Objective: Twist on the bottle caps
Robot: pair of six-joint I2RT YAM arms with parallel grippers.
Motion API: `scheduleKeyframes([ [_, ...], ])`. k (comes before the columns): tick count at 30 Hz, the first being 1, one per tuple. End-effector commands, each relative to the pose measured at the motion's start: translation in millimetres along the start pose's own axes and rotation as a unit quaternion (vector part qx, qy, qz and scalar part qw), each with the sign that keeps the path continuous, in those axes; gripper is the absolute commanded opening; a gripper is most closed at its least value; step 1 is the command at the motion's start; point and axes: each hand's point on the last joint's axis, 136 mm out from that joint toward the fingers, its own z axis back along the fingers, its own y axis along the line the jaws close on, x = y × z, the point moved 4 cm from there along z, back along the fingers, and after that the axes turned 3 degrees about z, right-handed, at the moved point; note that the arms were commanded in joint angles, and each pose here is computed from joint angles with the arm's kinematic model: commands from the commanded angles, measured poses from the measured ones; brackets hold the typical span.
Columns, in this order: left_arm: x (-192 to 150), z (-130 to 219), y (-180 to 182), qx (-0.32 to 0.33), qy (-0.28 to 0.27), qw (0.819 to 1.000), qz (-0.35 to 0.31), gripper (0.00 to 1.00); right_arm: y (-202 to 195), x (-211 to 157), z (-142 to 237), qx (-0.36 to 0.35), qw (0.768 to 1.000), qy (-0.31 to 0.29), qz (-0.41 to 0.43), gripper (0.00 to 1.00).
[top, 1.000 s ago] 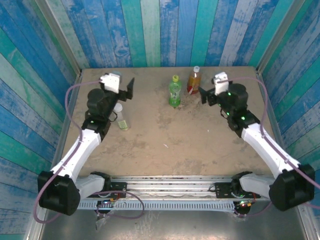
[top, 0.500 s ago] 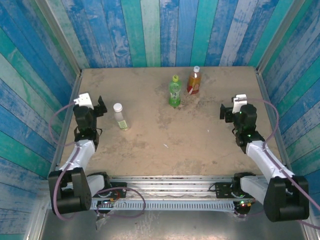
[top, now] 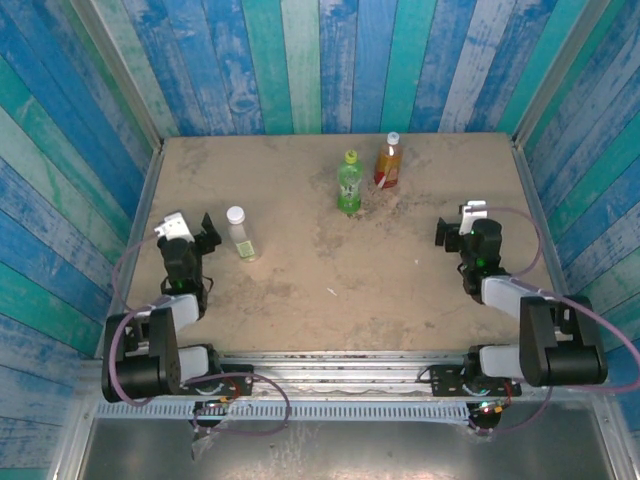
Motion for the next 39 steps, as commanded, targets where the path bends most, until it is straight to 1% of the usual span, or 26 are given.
scheduleKeyframes([
  [1,8,2,-1,-0.01,-0.044,0.999,0.012,0.94,-1,20,-6,0.003,0.999,-0.043,-0.01,1.0],
  [10,3,2,-6,-0.017,-0.045,0.999,0.0,0.94,6,13,-14,0.024,0.999,-0.041,0.001,1.0],
  [16,-2,-4,-24,-0.045,-0.032,0.998,-0.039,0.94,11,10,-17,0.041,0.998,-0.04,0.009,1.0],
  [26,-7,-5,-32,-0.068,-0.027,0.996,-0.054,0.94,16,10,-19,0.061,0.997,-0.039,0.019,1.0],
  [31,-15,-6,-34,-0.08,-0.028,0.995,-0.06,0.94,23,9,-19,0.086,0.995,-0.041,0.032,1.0],
  [39,-17,-10,-35,-0.08,-0.021,0.995,-0.064,0.94,29,5,-22,0.106,0.993,-0.038,0.042,1.0],
])
